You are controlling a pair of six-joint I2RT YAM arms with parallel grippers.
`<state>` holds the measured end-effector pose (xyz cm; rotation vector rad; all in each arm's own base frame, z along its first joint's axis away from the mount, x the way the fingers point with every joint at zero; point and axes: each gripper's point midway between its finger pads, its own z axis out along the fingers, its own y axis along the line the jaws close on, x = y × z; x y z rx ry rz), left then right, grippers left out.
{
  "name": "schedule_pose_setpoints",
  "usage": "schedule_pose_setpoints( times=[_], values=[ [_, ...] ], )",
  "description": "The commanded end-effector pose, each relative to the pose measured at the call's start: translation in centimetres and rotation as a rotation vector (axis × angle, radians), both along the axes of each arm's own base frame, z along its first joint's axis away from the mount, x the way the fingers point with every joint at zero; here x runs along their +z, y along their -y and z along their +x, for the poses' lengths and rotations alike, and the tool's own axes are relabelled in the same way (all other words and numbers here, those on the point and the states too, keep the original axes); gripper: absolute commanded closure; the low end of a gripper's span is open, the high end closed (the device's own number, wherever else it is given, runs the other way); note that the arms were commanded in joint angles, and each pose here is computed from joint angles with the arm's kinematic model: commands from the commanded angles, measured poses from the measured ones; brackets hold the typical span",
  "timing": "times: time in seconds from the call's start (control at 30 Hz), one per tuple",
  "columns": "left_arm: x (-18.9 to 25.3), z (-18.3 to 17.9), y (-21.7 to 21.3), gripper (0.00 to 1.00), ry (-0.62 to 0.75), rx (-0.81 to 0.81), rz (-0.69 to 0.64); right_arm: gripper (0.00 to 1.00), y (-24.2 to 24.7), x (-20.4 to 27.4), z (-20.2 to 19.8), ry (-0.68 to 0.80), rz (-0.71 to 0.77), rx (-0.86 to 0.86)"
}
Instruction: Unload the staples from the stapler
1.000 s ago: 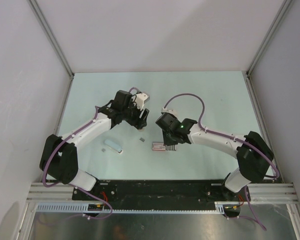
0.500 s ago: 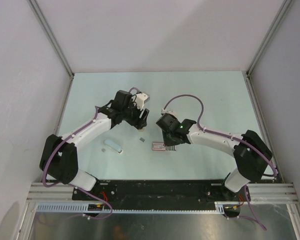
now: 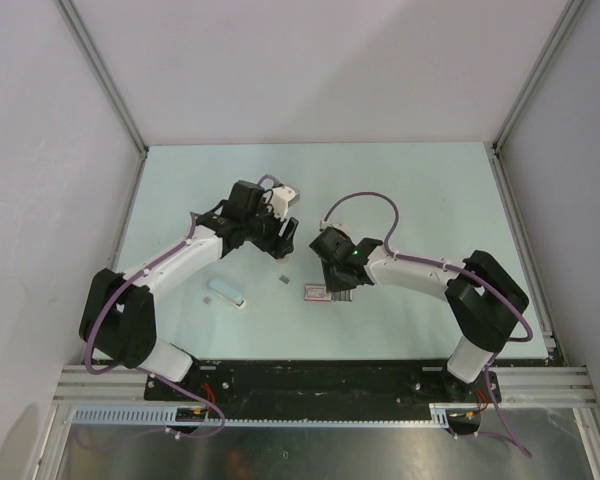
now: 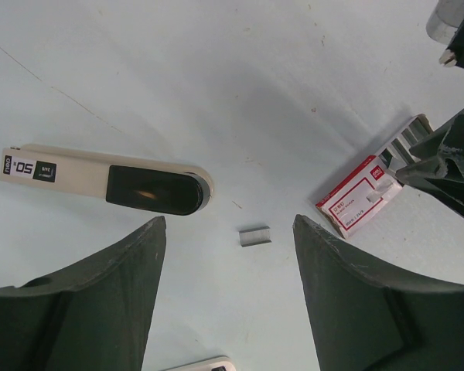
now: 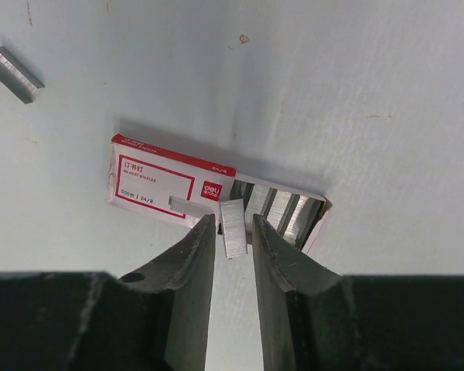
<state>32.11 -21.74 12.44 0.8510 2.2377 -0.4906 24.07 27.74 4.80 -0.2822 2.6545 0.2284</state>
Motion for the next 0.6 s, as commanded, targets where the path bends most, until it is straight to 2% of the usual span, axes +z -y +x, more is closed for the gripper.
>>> schedule_pose_setpoints(
  times=[0.0, 0.57],
  values=[
    [1.0, -0.2, 0.3, 0.28, 0.029, -0.024, -0.022, 0.69, -0.2, -0.3, 0.7, 0.019, 0.003, 0.003],
    [0.9, -0.2, 0.2, 0.28, 0.027, -0.021, -0.02, 0.7, 0.4, -1.8, 0.4, -0.019, 0.018, -0.002]
  ],
)
